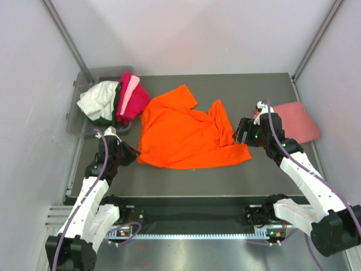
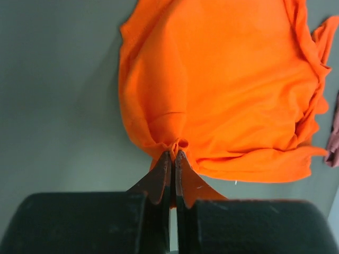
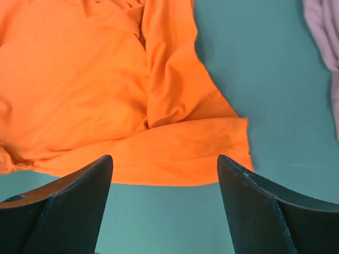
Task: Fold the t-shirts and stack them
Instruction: Flatten the tshirt out
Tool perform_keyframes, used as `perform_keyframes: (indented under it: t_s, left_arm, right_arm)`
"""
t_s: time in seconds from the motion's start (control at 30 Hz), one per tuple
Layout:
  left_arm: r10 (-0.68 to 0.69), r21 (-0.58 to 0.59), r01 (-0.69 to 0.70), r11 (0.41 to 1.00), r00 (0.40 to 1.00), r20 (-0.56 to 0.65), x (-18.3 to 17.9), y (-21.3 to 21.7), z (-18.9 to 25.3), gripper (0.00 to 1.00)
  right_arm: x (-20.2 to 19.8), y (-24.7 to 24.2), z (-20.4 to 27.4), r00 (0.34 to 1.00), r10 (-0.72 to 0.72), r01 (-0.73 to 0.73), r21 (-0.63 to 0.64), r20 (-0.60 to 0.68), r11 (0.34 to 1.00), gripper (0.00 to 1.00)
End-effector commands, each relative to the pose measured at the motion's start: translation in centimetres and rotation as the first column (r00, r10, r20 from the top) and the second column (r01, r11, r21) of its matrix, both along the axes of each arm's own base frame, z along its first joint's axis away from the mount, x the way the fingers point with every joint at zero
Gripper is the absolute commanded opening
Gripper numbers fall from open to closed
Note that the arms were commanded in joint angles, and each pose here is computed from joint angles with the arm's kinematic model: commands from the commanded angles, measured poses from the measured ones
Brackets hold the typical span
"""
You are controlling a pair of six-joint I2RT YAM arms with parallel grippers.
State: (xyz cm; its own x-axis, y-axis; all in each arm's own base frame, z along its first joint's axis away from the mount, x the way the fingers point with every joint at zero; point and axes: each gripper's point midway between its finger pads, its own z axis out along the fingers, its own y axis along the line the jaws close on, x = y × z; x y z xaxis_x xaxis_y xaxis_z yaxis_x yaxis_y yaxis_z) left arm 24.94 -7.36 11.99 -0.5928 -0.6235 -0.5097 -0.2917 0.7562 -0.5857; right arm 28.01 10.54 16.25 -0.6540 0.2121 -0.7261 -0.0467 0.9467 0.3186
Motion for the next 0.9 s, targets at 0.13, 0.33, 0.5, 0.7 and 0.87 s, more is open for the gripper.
perform_keyframes:
  t_s: [0.13, 0.33, 0.5, 0.7, 0.87]
  left_arm:
    - [-0.014, -0.062, 0.025, 0.998, 0.985, 0.171, 0.2, -0.9, 4.6, 0.19]
    - [0.008, 0.051, -0.012, 0.999, 0.998, 0.068, 1.8, 0.7, 4.2, 0.88]
    - [-0.015, 0.101, 0.008, 0.995, 0.998, 0.065, 4.4, 0.9, 5.6, 0.88]
    - [-0.026, 0.099, 0.023, 0.995, 0.999, 0.030, 5.2, 0.6, 3.1, 0.88]
    - [-0.024, 0.093, 0.024, 0.995, 1.000, 0.006, 4.9, 0.5, 1.2, 0.86]
  right_arm:
    - [2.6, 2.0, -0.1, 0.997, 0.071, -0.071, 0.028, 0.005, 0.997, 0.80]
    - [4.8, 2.0, -3.0, 0.994, 0.069, -0.072, -0.038, -0.087, 0.997, 0.77]
    - [6.1, -0.5, -4.0, 0.994, -0.033, 0.017, -0.149, -0.104, 0.989, 0.75]
    - [5.6, -3.3, -6.1, 0.976, -0.163, 0.134, -0.190, -0.142, 0.972, 0.73]
    - [4.4, -4.3, -8.4, 0.965, -0.182, 0.155, -0.153, -0.188, 0.976, 0.67]
